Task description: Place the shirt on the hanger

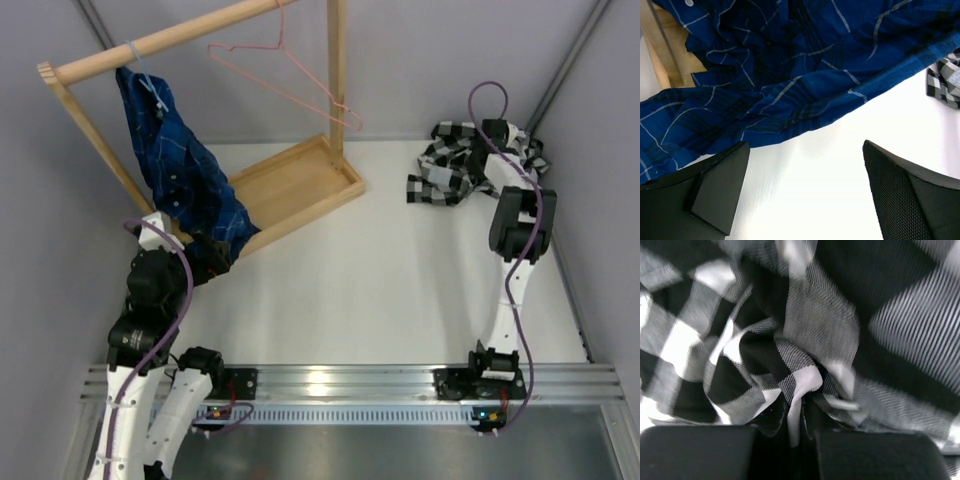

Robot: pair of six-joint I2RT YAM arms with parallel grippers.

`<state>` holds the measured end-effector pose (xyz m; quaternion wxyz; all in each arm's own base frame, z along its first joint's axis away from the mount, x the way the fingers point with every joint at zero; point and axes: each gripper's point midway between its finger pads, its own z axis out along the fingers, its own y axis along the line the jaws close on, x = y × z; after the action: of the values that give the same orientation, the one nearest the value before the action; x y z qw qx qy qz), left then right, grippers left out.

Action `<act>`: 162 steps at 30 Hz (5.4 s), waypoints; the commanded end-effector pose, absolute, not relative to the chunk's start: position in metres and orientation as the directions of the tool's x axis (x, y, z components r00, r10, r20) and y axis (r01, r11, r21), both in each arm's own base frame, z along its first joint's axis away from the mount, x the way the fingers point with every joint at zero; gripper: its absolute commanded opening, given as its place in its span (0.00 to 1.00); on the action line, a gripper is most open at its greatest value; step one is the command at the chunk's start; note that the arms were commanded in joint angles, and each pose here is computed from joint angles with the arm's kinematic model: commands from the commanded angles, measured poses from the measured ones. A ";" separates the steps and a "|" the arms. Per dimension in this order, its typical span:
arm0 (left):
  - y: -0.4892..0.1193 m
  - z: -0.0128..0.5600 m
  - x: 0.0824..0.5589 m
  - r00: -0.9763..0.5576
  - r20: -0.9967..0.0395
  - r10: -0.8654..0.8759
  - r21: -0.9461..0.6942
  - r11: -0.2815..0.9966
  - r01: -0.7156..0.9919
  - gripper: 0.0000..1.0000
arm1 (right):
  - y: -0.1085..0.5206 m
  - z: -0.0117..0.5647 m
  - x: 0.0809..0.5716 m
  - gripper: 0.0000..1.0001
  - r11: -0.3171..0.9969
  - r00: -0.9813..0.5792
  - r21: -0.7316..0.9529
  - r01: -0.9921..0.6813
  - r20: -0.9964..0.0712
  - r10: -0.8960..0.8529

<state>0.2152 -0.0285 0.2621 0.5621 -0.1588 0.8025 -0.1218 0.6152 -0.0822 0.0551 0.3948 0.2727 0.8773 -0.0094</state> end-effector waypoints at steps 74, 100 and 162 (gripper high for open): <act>-0.051 0.284 0.212 -0.263 -0.888 -0.377 -0.404 0.913 0.057 0.98 | 0.200 0.264 0.182 0.00 0.541 -0.469 0.488 -0.685 -0.864 0.185; -0.074 0.269 0.223 -0.373 -0.862 -0.342 -0.416 0.898 0.139 0.98 | 0.237 0.173 0.127 0.68 0.888 -0.624 0.139 -0.439 -0.758 -0.190; -0.355 0.289 0.218 0.277 -0.946 0.166 0.322 0.401 0.858 0.94 | 0.216 0.197 0.235 0.02 0.766 -0.616 0.223 -0.603 -0.740 -0.269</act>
<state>0.1928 -0.3495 0.2614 0.5589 0.4879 0.5915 -0.3159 0.2352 0.2085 0.1891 0.3492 -0.2420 0.8832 0.1985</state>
